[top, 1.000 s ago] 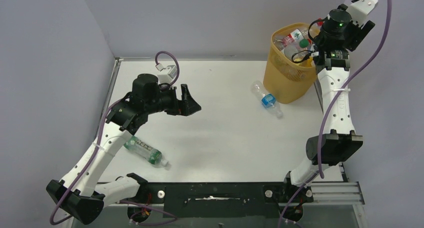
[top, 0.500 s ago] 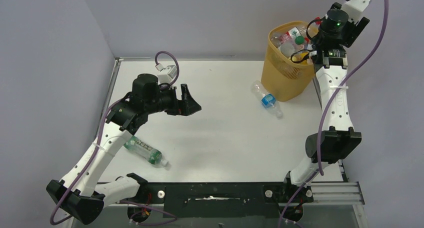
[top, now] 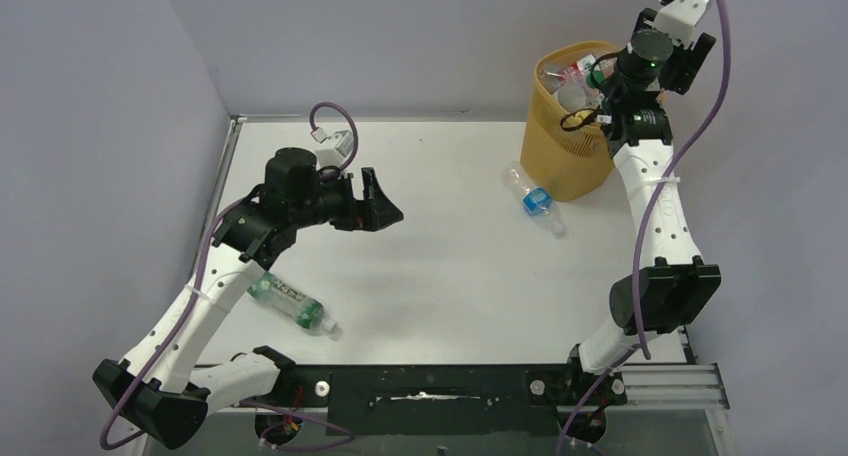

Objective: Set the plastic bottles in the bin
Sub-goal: Place the plastic bottle in the trash bin.

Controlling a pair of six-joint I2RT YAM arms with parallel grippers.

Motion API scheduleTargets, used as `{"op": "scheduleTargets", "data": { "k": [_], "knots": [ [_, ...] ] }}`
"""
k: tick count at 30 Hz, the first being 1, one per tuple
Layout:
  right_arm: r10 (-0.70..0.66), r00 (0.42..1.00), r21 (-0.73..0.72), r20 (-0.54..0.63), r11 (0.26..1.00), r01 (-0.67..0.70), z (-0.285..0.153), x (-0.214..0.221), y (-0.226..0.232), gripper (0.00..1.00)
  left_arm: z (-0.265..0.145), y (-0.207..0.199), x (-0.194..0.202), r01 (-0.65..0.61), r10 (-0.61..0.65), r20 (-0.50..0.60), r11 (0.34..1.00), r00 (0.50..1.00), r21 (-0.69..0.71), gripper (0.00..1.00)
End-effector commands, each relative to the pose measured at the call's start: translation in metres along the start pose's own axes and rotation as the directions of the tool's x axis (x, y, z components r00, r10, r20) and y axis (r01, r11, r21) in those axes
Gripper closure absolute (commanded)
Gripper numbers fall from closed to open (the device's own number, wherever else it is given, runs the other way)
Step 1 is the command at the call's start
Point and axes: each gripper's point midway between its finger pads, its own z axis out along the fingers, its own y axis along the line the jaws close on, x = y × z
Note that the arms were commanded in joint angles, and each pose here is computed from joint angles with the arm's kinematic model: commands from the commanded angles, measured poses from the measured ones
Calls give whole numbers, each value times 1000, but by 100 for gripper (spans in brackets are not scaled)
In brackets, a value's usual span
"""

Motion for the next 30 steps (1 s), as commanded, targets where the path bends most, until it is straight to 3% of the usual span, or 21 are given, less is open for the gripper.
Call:
{"op": "scheduleTargets", "data": {
  "k": [1, 10, 22, 30],
  "knots": [
    [-131, 991, 30, 36, 991, 130, -11, 0, 11, 49, -4, -13, -13, -21, 18, 54, 998, 998, 55, 13],
    [-254, 962, 79, 101, 966, 247, -22, 1, 40, 48, -7, -13, -12, -28, 26, 45, 998, 999, 48, 13],
    [81, 991, -45, 104, 996, -77, -16, -41, 1, 49, -6, -11, -11, -19, 17, 41, 999, 999, 37, 13],
    [156, 981, -81, 114, 986, -147, -26, -73, -27, 49, -4, -13, -11, -17, 15, 38, 999, 999, 45, 13]
  ]
}}
